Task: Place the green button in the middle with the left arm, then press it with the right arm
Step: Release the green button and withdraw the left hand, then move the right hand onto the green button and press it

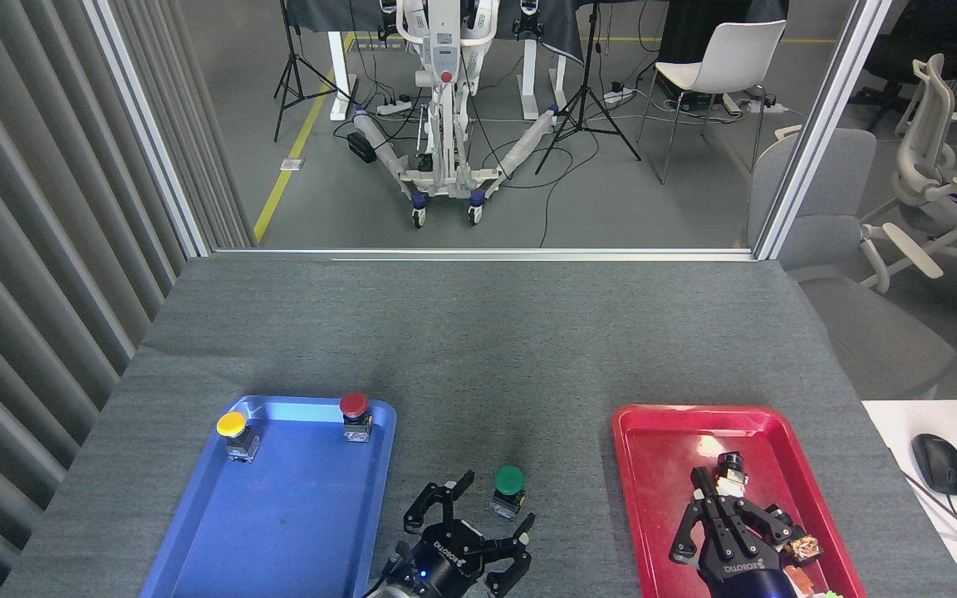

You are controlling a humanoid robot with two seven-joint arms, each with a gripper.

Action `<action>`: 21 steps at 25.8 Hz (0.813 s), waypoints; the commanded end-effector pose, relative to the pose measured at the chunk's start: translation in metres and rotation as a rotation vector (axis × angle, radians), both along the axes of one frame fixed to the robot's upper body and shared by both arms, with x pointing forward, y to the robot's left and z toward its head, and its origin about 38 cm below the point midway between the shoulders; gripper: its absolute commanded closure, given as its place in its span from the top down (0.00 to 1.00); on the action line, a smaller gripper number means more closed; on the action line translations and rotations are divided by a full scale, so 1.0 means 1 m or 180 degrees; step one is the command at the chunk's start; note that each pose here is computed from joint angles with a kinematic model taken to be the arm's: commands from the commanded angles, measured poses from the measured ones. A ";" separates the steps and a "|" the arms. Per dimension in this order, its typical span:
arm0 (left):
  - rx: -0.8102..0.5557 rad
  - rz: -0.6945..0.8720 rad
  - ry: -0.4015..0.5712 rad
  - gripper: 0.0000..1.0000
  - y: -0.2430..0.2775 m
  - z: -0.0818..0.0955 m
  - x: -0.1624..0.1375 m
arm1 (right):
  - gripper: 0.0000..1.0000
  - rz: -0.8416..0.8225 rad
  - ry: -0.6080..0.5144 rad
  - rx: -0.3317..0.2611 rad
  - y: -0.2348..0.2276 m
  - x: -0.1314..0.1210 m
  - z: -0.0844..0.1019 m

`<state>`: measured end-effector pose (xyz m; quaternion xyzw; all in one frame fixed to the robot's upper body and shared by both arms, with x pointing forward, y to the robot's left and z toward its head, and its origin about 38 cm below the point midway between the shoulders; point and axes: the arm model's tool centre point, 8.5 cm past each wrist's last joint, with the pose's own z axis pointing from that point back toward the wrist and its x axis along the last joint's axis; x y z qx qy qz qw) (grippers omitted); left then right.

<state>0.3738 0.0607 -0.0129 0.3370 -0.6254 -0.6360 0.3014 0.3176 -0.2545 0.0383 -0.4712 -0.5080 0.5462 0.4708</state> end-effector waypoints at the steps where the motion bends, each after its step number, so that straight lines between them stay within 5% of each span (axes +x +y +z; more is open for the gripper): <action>1: -0.0032 0.0282 -0.0232 0.99 0.038 0.020 -0.019 | 0.00 0.0107 0.0008 0.0018 0.010 0.000 0.000; 10: -0.0515 0.1643 -0.0430 0.99 0.180 0.059 -0.063 | 0.00 0.0588 -0.0011 0.0033 0.086 0.038 0.024; 16: -0.0586 0.1968 -0.0389 0.99 0.231 0.065 -0.070 | 0.00 0.0797 0.0177 -0.0126 0.158 0.042 0.004; 21: -0.0545 0.1983 -0.0279 0.99 0.233 0.059 -0.068 | 0.00 0.0793 0.0433 -0.0179 0.170 0.035 -0.024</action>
